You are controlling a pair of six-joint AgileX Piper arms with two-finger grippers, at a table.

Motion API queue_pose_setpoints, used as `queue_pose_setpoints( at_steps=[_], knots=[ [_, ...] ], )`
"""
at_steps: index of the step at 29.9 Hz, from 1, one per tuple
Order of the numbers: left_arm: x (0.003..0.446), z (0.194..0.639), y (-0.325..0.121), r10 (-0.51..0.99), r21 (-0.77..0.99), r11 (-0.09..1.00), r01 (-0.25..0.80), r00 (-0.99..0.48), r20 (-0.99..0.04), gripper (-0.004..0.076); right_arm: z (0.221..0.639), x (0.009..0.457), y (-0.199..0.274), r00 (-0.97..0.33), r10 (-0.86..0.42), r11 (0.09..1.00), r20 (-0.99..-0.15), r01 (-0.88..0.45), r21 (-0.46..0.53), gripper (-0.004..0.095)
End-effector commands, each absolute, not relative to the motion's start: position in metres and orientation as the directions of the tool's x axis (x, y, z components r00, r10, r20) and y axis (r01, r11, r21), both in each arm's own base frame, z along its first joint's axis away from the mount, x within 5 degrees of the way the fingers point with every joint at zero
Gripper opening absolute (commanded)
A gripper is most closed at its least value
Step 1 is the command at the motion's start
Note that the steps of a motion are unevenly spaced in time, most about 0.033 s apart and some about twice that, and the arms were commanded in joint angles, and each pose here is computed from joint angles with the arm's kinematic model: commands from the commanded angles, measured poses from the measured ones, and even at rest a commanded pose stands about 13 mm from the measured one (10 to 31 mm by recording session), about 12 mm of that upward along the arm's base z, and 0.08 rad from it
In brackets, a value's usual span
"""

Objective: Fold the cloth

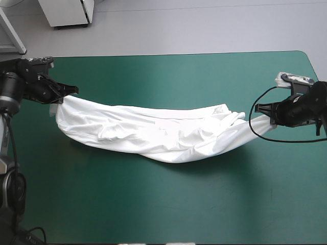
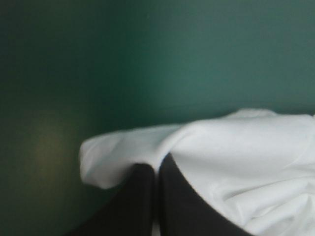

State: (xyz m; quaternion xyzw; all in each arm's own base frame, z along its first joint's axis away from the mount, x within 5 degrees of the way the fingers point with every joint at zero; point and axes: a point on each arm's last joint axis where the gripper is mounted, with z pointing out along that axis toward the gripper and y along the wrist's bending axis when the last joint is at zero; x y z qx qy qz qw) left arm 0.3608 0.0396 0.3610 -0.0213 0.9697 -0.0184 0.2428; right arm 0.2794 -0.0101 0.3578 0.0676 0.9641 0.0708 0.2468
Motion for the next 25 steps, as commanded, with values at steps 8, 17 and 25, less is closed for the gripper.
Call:
queue_pose_setpoints(
  at_steps=[8,17,25],
  knots=[
    [0.243,0.5,0.007,-0.024,-0.099,0.988,0.116,-0.523,-0.852,-0.0022,0.516,0.184,0.012,-0.534,0.072,0.97,-0.843,-0.158,0.184,-0.0016],
    [0.148,0.61,-0.017,-0.006,-0.022,0.962,0.273,-0.059,-0.998,-0.0022,0.62,0.102,0.023,-0.111,0.02,0.964,-0.994,-0.261,0.049,-0.0016],
    [0.07,0.668,-0.029,0.021,0.097,0.955,0.281,0.262,-0.965,-0.0022,0.665,0.035,0.032,0.181,0.008,0.954,-0.983,-0.297,-0.047,-0.0016]
  ],
)
